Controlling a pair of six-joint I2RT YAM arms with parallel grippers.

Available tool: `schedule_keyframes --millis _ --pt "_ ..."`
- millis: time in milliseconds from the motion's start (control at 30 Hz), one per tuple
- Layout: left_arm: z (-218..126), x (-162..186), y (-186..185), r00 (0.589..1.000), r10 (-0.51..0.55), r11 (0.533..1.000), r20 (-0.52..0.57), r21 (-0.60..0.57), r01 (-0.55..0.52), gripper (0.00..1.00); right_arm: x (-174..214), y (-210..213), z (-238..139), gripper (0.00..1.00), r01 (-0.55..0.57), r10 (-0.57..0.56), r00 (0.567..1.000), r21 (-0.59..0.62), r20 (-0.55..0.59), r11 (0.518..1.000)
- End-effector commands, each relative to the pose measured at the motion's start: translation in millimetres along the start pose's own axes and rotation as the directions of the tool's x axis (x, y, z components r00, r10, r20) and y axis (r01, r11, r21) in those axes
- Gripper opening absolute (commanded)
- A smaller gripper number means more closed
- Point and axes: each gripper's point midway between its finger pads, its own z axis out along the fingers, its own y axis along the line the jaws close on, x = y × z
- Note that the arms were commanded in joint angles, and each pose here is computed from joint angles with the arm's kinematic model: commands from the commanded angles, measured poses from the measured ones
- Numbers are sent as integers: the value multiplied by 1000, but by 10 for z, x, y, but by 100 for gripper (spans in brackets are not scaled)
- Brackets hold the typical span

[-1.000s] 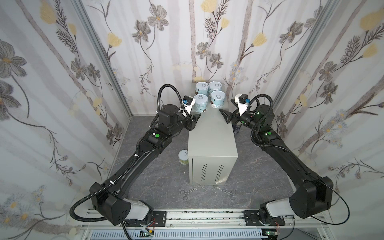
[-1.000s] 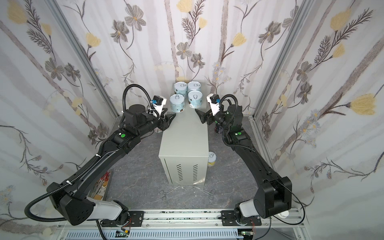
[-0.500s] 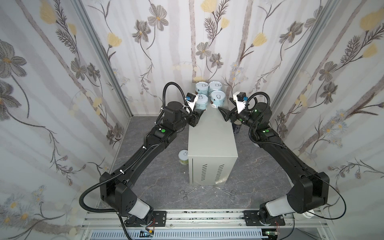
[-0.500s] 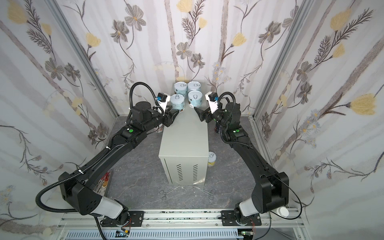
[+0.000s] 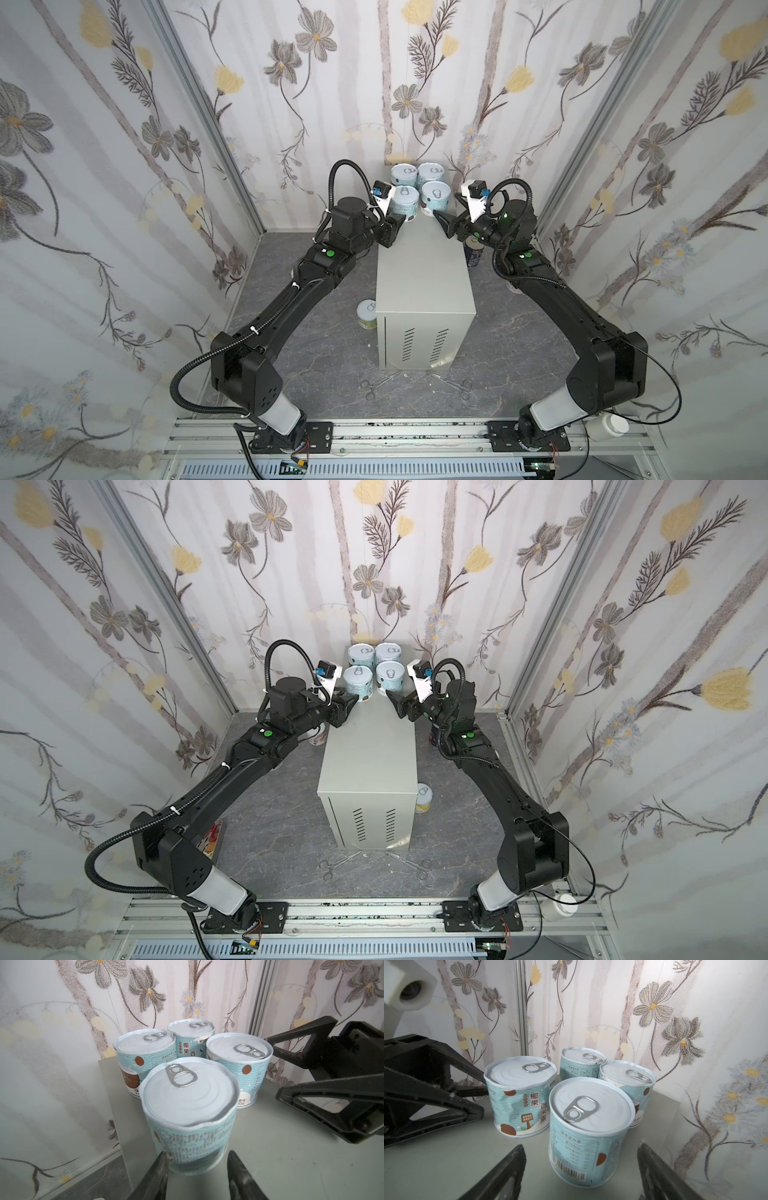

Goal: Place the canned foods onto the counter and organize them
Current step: 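Lower the can beside the others and bring the right gripper alongside, then push the four cans together with both grippers into a cluster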

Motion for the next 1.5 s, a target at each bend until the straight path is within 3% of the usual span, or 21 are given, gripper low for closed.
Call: schedule_keyframes --millis 0,733,1467 --pt "21 -144 18 999 -1 1000 50 3 1 47 -49 10 18 84 34 -33 999 -11 18 999" --pt "109 -149 -71 997 -36 996 66 86 30 50 66 0 78 81 31 -31 1000 -17 -3 999" --pt "197 -135 128 995 -64 998 74 -19 66 54 183 -19 164 80 21 -21 999 -24 -24 999"
